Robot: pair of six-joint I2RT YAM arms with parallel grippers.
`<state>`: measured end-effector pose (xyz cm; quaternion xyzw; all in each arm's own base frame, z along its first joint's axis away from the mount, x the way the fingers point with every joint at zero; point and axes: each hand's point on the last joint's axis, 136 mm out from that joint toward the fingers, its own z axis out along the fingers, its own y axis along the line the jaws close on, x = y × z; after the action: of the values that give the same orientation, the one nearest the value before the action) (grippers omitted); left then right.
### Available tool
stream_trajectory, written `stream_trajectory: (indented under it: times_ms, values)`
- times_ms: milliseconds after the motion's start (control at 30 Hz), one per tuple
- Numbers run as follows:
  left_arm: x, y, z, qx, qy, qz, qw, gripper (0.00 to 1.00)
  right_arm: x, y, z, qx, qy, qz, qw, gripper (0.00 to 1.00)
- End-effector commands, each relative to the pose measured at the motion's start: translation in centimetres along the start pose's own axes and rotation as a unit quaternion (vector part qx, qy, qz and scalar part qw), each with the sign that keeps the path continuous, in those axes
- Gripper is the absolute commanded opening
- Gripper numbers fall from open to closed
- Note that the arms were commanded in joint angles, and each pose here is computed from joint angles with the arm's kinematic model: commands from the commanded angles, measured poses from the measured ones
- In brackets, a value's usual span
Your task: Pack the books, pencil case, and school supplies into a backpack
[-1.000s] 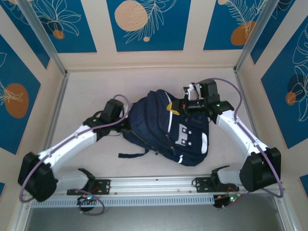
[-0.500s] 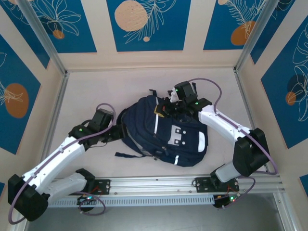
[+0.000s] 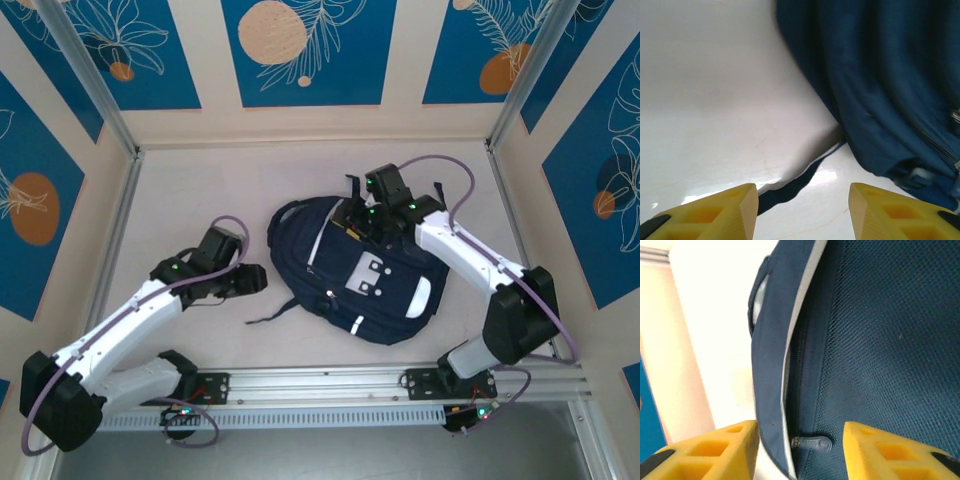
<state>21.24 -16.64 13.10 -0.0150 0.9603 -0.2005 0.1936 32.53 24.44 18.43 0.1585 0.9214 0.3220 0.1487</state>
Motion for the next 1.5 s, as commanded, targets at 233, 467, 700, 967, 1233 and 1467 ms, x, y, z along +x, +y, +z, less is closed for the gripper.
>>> stream_trajectory:
  times_ms: [233, 467, 700, 967, 1233, 1467]
  values:
    - [5.9, -5.5, 4.5, 0.035, 0.047, 0.097, 0.993, 0.57, 3.3, -2.6, -3.4, 0.099, 0.013, -0.068, 0.993, 0.37]
    - [2.6, 0.1, 0.3, -0.071, -0.081, 0.042, 0.993, 0.51, 7.3, -2.0, -2.0, 0.139, 0.085, -0.198, 0.967, 0.55]
    - [3.1, 4.5, -2.5, -0.086, -0.128, -0.028, 0.988, 0.47, 9.8, -0.3, 2.8, 0.143, 0.141, -0.178, 0.963, 0.56]
    - [4.4, 4.2, -2.2, -0.057, -0.105, -0.039, 0.992, 0.46, 9.0, 2.2, 7.0, 0.058, 0.134, -0.118, 0.982, 0.45]
    - [5.1, 4.1, -1.8, -0.037, -0.095, -0.044, 0.994, 0.45, 7.9, 1.7, 8.3, 0.020, 0.131, -0.064, 0.989, 0.35]
    - [5.1, 1.8, -0.7, 0.000, -0.076, -0.025, 0.997, 0.46, 9.7, 1.7, 9.3, -0.023, 0.174, -0.042, 0.984, 0.02]
